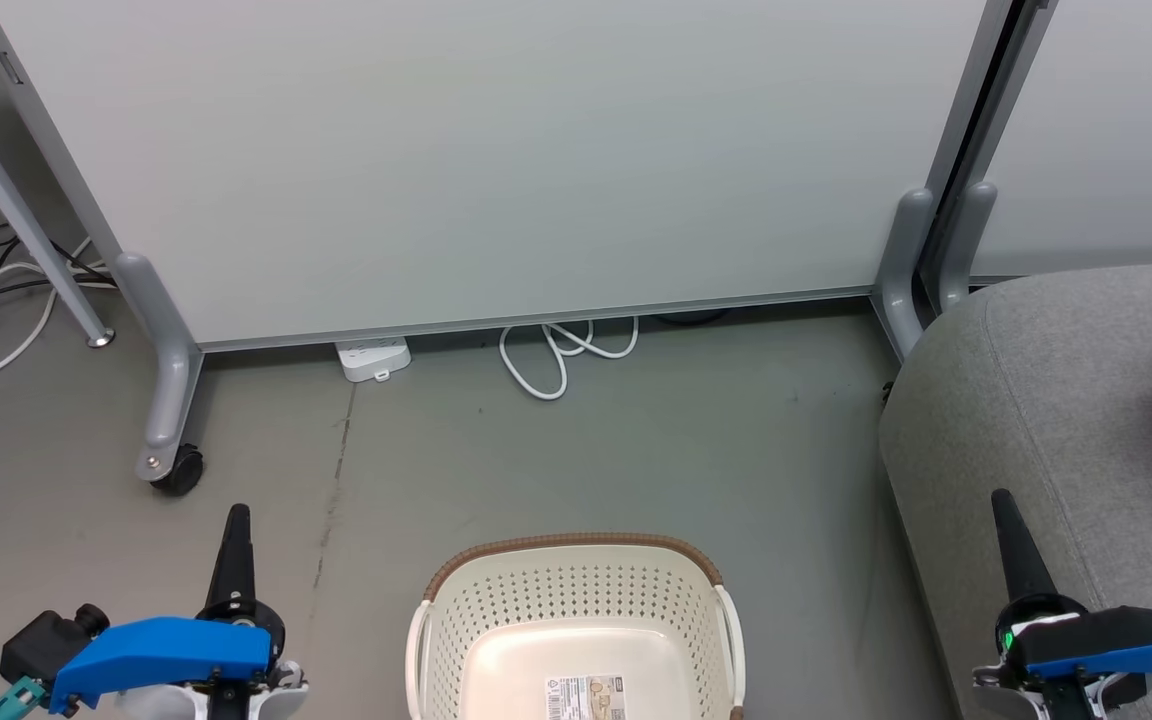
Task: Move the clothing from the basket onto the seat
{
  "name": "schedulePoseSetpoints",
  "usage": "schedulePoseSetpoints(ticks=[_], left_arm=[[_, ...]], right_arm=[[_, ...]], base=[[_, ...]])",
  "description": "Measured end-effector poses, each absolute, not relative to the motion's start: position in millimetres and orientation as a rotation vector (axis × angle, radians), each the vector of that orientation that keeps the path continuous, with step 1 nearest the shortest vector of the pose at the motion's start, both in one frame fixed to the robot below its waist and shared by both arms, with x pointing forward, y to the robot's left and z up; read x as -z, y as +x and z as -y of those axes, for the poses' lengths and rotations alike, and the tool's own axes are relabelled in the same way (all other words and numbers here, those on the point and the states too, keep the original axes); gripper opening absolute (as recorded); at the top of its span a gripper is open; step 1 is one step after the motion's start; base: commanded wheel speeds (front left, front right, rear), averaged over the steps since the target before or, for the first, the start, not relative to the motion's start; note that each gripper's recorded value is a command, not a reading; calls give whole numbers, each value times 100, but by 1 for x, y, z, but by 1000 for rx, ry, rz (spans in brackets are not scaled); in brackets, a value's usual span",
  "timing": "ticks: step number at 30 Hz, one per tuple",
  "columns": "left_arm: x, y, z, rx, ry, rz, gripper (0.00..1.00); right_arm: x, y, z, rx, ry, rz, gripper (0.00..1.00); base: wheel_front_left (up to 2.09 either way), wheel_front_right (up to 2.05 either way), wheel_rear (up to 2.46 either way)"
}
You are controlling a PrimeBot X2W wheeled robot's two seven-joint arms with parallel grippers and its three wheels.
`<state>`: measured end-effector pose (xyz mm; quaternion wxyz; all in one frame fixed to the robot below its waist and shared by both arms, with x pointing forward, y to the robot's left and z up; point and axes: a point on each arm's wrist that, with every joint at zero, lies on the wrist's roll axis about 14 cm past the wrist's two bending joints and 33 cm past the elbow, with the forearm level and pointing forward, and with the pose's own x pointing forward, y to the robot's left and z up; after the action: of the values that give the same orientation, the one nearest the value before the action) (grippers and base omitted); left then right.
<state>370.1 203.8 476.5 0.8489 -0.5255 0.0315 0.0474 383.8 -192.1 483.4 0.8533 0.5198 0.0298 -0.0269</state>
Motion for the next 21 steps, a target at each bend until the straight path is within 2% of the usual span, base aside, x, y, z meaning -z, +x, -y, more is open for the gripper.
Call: schedulePoseSetpoints(ticks=[21], left_arm=[[-486,377,-204,-79,-1302,-44,0]], right_arm=[[-489,385,194,48,1296,-49,0]], base=[[0,0,0]])
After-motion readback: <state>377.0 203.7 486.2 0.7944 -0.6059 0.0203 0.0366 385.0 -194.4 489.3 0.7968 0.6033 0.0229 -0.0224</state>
